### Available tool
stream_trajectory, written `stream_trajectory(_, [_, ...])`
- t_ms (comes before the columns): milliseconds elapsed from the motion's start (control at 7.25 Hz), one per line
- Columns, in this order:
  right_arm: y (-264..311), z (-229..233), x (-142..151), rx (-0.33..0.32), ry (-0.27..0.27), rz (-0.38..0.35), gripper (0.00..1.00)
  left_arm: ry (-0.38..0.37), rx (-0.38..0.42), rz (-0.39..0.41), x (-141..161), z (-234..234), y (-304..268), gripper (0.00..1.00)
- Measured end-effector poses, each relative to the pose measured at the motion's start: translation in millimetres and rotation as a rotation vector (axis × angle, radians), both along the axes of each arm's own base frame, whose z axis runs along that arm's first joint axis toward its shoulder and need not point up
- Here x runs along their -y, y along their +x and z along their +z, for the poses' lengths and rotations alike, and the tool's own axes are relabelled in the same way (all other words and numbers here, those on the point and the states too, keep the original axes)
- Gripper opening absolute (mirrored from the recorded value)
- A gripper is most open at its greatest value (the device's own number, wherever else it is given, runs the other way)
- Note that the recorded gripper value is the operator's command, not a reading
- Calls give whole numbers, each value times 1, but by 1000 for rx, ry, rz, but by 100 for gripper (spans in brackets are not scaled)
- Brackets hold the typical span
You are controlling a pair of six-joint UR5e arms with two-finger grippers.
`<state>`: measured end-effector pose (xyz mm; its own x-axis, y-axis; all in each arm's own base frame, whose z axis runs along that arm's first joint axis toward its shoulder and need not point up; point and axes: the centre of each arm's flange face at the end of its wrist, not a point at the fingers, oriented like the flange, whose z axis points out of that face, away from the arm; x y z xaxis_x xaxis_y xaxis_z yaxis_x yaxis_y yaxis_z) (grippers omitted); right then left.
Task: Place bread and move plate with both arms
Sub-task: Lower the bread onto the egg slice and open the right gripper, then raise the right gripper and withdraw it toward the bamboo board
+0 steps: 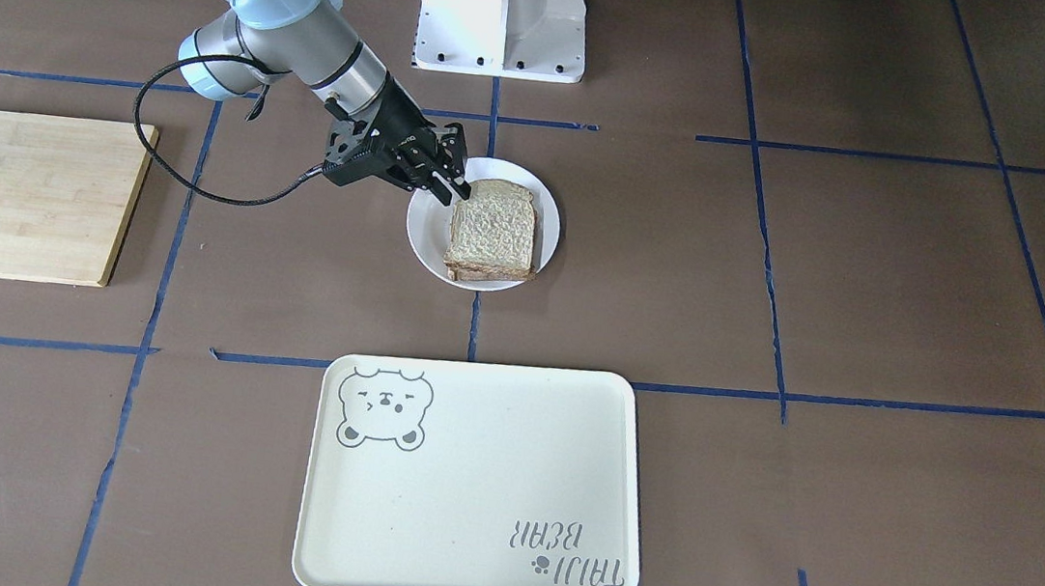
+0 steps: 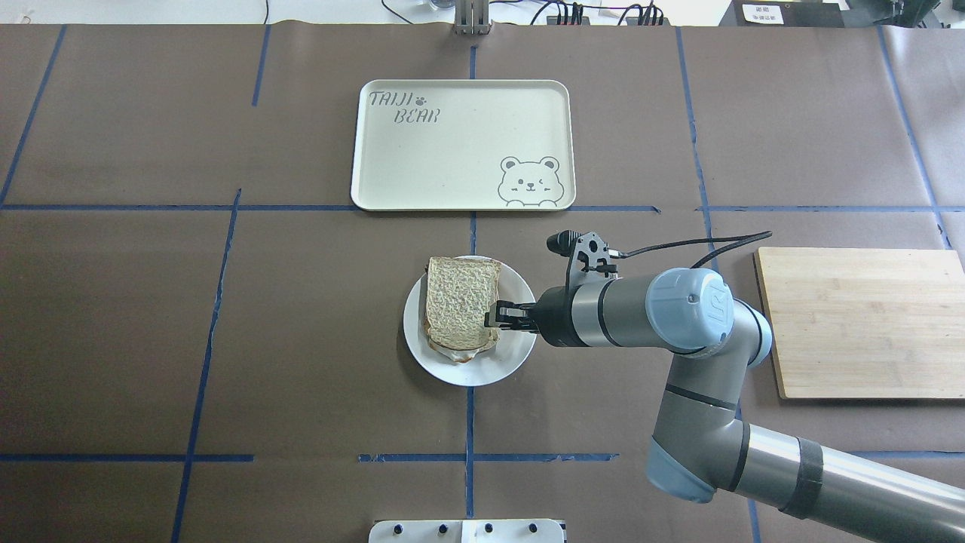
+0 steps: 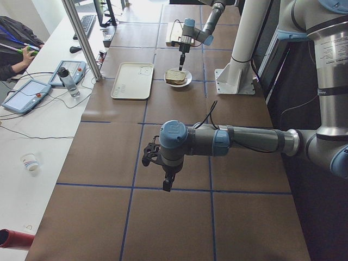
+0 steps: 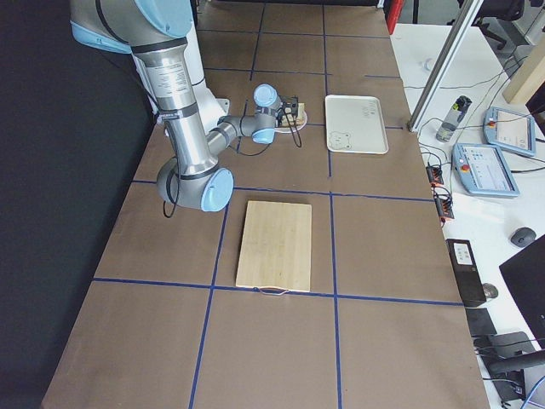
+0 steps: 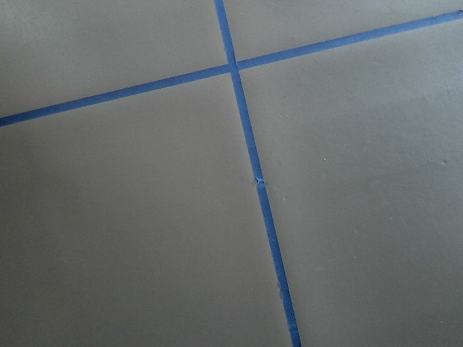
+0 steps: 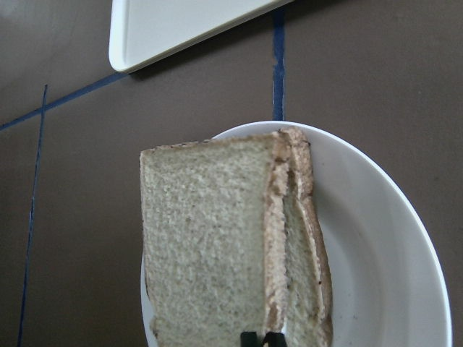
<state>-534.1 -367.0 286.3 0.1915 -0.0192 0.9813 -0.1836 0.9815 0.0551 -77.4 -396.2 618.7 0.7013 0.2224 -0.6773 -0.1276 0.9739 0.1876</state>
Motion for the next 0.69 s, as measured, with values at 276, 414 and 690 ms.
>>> stream_trajectory(276, [22, -1, 28, -94, -2, -27, 100, 3, 0, 0, 1, -1, 0, 100])
stream_trajectory(414, [47, 2, 54, -145, -27, -50, 100, 11, 0, 0, 2, -2, 0, 100])
stream_trajectory(690, [107, 15, 109, -283, -24, -95, 100, 91, 6, -2, 8, -8, 0, 100])
